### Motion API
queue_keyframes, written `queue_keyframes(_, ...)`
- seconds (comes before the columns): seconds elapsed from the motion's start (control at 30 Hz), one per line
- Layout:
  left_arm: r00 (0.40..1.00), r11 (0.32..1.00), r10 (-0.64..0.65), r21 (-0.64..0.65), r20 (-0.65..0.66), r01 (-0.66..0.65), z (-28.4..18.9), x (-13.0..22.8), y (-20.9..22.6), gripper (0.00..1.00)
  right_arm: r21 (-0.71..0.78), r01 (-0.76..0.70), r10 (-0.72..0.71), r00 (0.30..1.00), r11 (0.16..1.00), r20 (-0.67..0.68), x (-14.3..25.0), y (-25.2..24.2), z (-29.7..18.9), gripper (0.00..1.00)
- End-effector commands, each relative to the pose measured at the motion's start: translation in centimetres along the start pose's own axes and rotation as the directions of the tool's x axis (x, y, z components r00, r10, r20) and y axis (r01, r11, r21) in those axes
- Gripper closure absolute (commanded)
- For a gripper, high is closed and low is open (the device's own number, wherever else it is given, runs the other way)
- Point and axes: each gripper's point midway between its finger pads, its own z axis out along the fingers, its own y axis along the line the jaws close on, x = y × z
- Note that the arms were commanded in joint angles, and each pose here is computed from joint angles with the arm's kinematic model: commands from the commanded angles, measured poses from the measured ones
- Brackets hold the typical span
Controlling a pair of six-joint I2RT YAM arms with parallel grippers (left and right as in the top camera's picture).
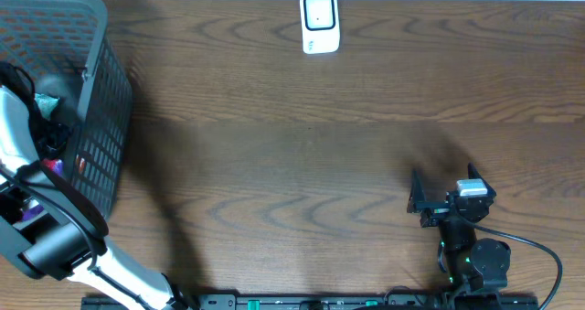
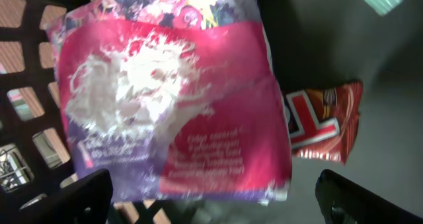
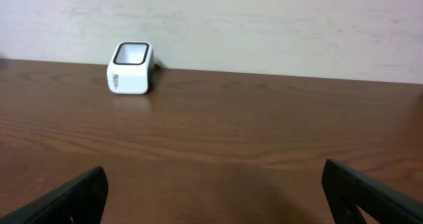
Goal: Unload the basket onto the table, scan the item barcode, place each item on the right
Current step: 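Reach the left gripper into the basket and grasp the pink-purple pad pack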
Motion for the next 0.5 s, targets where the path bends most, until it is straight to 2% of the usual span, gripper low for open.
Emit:
queue_keyframes(0.0,0.999,0.999,-0.025,-0.020,0.025,0.025,0.2,-0.6,0.2,0.02,0.001,0.008,-0.008,1.000,1.000,-0.002,0.1,0.0,0.0,0.01)
queue_keyframes(0.27,0.999,0.999,-0.027,-0.017,0.030,0.028,1.1,-1.1,-0.4,0.02,0.001,0.008,-0.008,1.000,1.000,-0.002,0.1,0.0,0.0,0.01)
queue_keyframes(0.47,1.000,0.999,-0.004,-0.044,-0.026,0.003,3.5,-0.5,-1.1,0.01,0.001,0.008,-0.008,1.000,1.000,-0.002,0.1,0.0,0.0,0.01)
